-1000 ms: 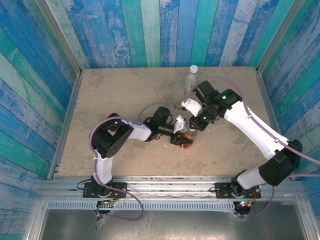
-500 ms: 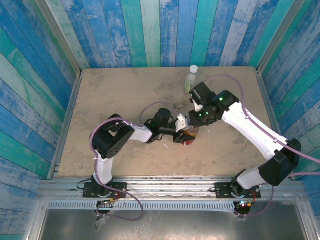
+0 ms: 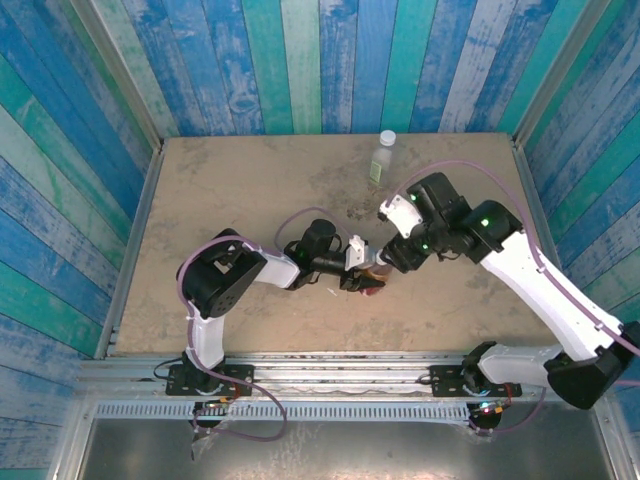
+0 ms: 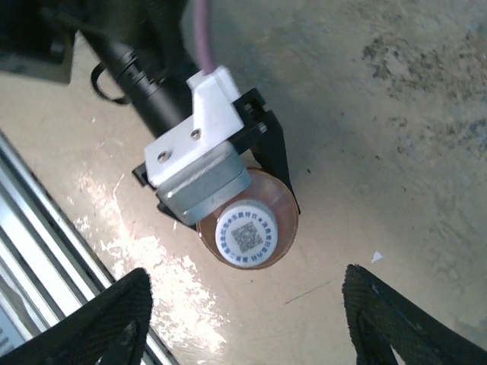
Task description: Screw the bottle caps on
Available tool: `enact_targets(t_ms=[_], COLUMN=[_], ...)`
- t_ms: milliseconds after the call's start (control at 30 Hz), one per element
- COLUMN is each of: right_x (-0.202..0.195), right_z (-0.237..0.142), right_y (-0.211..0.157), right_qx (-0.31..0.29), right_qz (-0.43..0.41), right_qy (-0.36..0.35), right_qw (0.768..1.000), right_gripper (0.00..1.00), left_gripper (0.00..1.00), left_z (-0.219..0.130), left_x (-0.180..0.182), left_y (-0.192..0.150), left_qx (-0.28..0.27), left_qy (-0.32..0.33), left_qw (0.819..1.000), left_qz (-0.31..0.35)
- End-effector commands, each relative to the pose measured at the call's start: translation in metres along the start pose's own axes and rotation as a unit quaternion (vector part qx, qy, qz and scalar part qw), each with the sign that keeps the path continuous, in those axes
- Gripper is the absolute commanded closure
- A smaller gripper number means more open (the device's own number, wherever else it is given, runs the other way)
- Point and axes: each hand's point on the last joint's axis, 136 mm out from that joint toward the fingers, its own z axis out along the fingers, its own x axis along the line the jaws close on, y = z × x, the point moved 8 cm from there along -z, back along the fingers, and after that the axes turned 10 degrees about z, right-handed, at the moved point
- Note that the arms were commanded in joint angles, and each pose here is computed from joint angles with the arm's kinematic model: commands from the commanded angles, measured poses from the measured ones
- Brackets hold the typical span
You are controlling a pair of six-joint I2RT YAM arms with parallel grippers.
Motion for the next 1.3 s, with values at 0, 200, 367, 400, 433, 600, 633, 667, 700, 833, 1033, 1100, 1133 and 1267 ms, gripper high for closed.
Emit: enact_targets(t_ms=[0,200,367,400,433,600,633,667,700,833,1033,1100,1133,1267], right_x=[0.006,0.012,0.012,0.011,0.01,0.006,0.006,0.006,0.005,0.005,0.005,0.005,0.005,0.0], right_z=[0.003,0.01,0.022,0.025,0.028,0.039,0.041,0.043,0.045,0.05,0.049,0.051,0.051,0.055], right_y=[-0.009,-0.011,-0.009,-0.009,-0.009,-0.006,-0.006,-0.006,-0.005,-0.004,-0.004,-0.003,-0.003,-0.002], right_qx=[-0.005,0.005,0.024,0.03,0.035,0.059,0.065,0.069,0.072,0.081,0.082,0.084,0.086,0.096], right_qz=[-0.111,-0.136,-0.138,-0.138,-0.138,-0.139,-0.14,-0.141,-0.141,-0.139,-0.121,-0.091,-0.071,0.067], right_qy=[0.037,0.075,0.09,0.087,0.085,0.08,0.079,0.079,0.08,0.084,0.086,0.083,0.077,0.018], right_qw=[0.993,0.988,0.986,0.986,0.986,0.985,0.985,0.984,0.984,0.983,0.986,0.989,0.991,0.993], right_gripper=[0.33,0.38,0.42,0.44,0.45,0.49,0.5,0.5,0.5,0.56,0.69,0.73,0.73,0.77], left_gripper=[0.42,0.42,0.42,0.42,0.42,0.42,0.42,0.42,0.42,0.42,0.43,0.43,0.42,0.42], left_z=[-0.006,-0.008,-0.007,-0.007,-0.008,-0.008,-0.007,-0.008,-0.008,-0.008,-0.008,-0.007,-0.007,-0.004], left_x=[-0.041,-0.044,-0.044,-0.044,-0.043,-0.043,-0.043,-0.042,-0.042,-0.041,-0.037,-0.034,-0.032,-0.026], left_y=[-0.037,-0.036,-0.038,-0.038,-0.039,-0.041,-0.041,-0.041,-0.041,-0.042,-0.044,-0.045,-0.045,-0.048], left_qx=[0.068,0.059,0.063,0.062,0.063,0.065,0.066,0.066,0.066,0.068,0.073,0.078,0.08,0.093], left_qy=[-0.088,-0.1,-0.103,-0.103,-0.103,-0.104,-0.105,-0.104,-0.104,-0.104,-0.092,-0.076,-0.07,-0.047], left_qw=[0.99,0.99,0.989,0.989,0.989,0.988,0.988,0.988,0.988,0.988,0.988,0.989,0.989,0.988], left_qz=[-0.09,-0.081,-0.085,-0.085,-0.087,-0.09,-0.092,-0.092,-0.091,-0.095,-0.101,-0.104,-0.104,-0.114])
